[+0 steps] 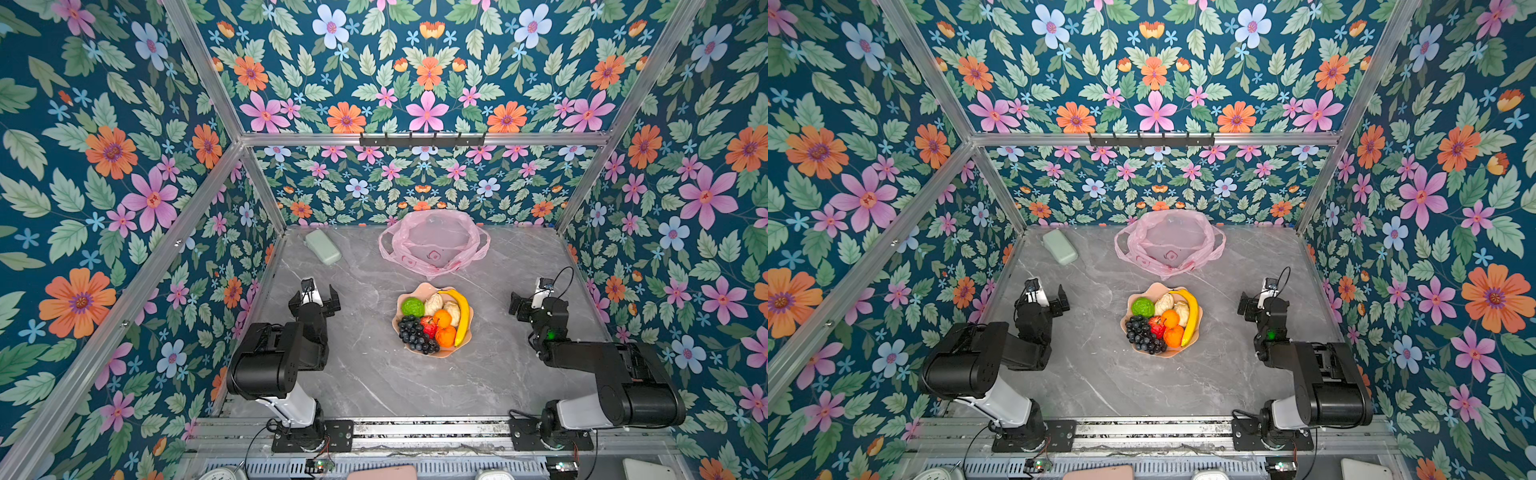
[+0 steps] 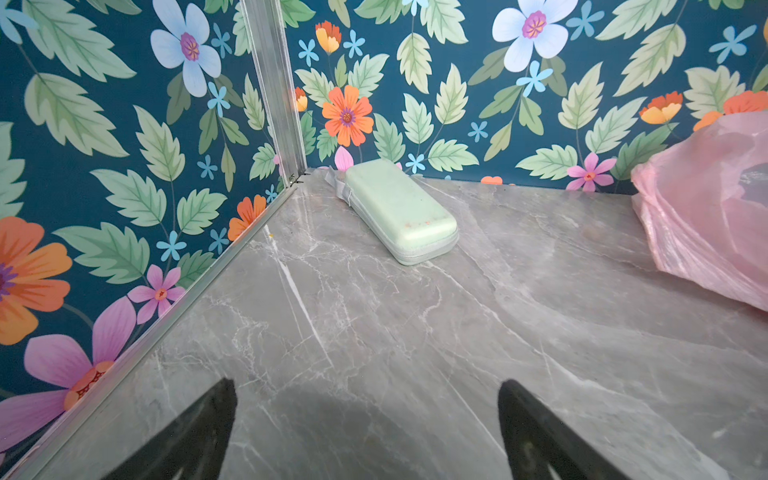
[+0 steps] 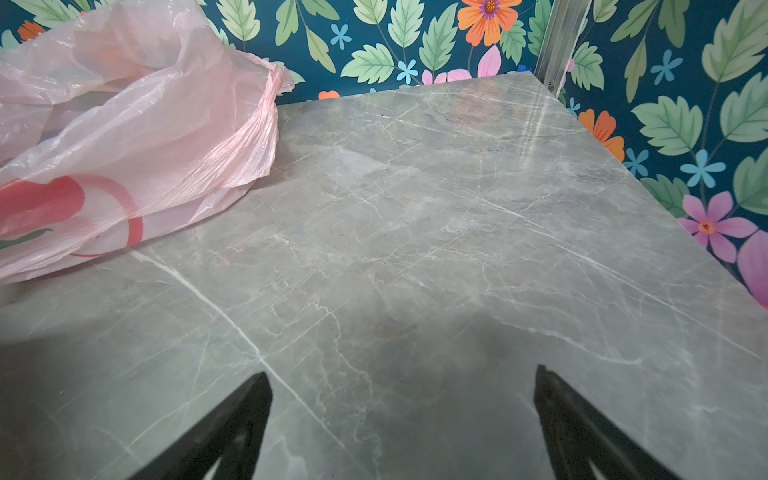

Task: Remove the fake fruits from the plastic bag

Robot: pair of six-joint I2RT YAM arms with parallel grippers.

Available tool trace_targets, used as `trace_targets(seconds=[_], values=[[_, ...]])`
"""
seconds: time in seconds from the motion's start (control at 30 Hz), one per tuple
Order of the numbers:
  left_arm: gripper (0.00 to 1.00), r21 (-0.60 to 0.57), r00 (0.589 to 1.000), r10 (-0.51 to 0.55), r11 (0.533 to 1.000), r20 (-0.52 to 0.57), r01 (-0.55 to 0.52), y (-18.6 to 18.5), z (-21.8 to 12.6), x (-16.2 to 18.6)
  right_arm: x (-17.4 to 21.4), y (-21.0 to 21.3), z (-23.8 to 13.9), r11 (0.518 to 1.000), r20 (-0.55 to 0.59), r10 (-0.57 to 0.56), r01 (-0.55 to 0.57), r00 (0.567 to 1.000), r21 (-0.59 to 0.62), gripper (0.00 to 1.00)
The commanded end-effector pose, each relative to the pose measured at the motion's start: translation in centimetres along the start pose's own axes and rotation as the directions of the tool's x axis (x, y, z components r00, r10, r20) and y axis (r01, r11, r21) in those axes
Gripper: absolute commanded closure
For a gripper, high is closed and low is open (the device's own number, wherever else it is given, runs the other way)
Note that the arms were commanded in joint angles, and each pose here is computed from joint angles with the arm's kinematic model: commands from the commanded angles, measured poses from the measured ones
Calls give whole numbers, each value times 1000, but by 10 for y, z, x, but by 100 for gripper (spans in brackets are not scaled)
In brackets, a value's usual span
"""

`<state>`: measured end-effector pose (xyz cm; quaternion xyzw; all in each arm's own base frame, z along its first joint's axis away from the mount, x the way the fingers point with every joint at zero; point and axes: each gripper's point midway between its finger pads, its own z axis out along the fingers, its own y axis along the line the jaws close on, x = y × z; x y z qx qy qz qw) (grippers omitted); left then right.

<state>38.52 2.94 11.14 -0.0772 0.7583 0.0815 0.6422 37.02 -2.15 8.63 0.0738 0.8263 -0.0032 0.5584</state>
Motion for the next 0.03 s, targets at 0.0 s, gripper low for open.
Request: trace_targets(seconds=[0.0], values=[[0, 5, 1000, 8, 1000, 19, -8, -1, -1, -4, -11, -1, 0, 1000, 45, 9, -9, 999, 5, 1]])
